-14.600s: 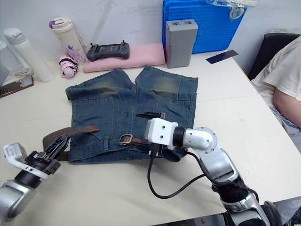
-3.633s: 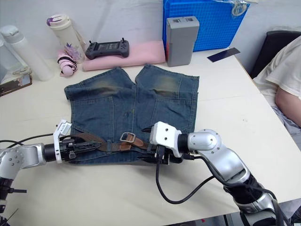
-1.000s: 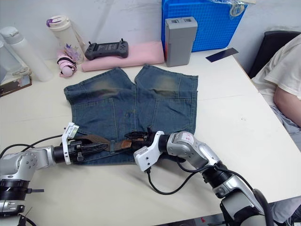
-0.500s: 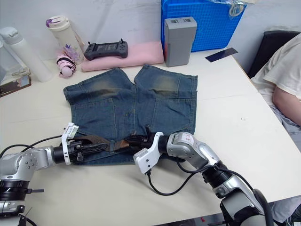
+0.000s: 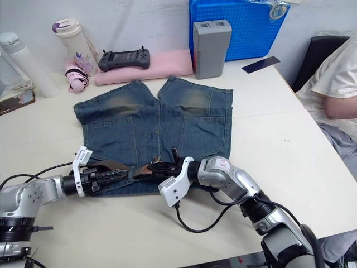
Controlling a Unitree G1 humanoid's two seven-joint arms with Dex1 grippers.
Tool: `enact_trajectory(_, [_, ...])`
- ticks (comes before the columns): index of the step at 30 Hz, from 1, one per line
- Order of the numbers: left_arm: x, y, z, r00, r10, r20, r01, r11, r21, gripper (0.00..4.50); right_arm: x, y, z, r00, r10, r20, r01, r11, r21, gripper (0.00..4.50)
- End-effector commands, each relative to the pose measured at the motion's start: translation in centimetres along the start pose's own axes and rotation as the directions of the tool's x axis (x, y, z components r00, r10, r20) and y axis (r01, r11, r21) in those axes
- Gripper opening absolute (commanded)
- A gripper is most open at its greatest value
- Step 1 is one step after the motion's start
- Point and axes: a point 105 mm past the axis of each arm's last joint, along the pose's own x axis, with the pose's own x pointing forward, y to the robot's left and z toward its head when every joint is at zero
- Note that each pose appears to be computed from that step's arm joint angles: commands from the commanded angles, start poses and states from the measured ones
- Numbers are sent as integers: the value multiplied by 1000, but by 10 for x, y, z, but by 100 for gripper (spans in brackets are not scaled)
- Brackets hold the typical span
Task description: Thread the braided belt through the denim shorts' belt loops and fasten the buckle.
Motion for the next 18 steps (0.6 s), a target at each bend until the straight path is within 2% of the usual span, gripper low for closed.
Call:
enact_trajectory(1, [-9,-8,3,999,25,36,-26,999,25,285,0,-6,6,1000,-24,16,24,1000,-13,0])
enact_trajectory(2, [-13,-10,1,998,39,42,-41,999,32,328,0,-6,5,1000,-26,11,26,1000,-9,0])
enact_trajectory(6, [-22,-14,-14,995,97,33,-99,994,56,328,-2,-6,2,999,-32,-5,32,999,5,0])
enact_trajectory(9, [-24,-13,-26,985,169,43,-173,981,94,243,-4,-8,-1,999,-48,-15,48,999,9,0])
enact_trajectory(11, [-23,-6,-30,970,240,48,-244,962,122,150,-5,-12,-1,998,-65,-13,65,998,6,0])
enact_trajectory(14, [-16,-2,-44,949,317,-9,-305,920,246,21,-14,-19,-2,995,-99,-7,99,995,27,0])
enact_trajectory(18, [-6,2,-55,921,388,-38,-330,828,454,9,-36,-39,-3,987,-163,0,161,978,135,0])
